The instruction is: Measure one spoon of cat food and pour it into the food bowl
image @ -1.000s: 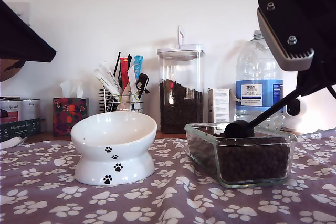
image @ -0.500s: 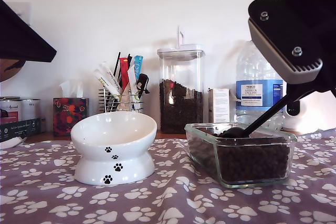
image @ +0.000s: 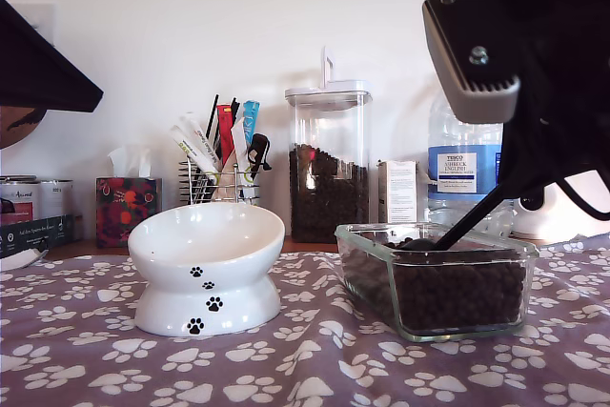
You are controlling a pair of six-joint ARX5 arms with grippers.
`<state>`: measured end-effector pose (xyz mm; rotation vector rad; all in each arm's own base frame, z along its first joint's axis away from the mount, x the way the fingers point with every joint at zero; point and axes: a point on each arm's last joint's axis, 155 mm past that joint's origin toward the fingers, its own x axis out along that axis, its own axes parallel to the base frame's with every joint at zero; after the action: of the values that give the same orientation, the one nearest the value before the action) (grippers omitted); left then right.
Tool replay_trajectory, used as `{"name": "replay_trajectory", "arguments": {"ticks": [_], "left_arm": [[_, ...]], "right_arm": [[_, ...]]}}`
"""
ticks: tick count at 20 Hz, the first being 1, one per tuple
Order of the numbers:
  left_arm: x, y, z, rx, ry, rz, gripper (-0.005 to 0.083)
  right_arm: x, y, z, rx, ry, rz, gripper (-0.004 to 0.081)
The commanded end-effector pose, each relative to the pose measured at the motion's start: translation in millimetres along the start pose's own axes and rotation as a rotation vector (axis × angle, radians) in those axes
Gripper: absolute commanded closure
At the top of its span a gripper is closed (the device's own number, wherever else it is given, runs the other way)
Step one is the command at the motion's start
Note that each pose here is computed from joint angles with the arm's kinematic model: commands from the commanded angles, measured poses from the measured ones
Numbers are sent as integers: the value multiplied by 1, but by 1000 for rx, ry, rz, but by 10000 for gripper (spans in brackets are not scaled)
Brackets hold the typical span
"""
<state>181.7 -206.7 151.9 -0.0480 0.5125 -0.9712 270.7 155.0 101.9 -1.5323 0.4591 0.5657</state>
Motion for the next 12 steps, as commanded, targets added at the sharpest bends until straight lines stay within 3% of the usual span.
{"name": "replay_trajectory", "arguments": {"ticks": [1, 6, 12], "left_arm": [[2, -1, -5, -6, 7, -8, 793], [2, -1, -5, -6, 7, -9, 793], [2, -2, -6, -6, 8, -11, 793]], "right_arm": [[0, -1, 8, 71, -22, 14, 783], [-5, -8, 13, 127, -36, 27, 783], [-11, 8, 11, 70, -26, 104, 783]]}}
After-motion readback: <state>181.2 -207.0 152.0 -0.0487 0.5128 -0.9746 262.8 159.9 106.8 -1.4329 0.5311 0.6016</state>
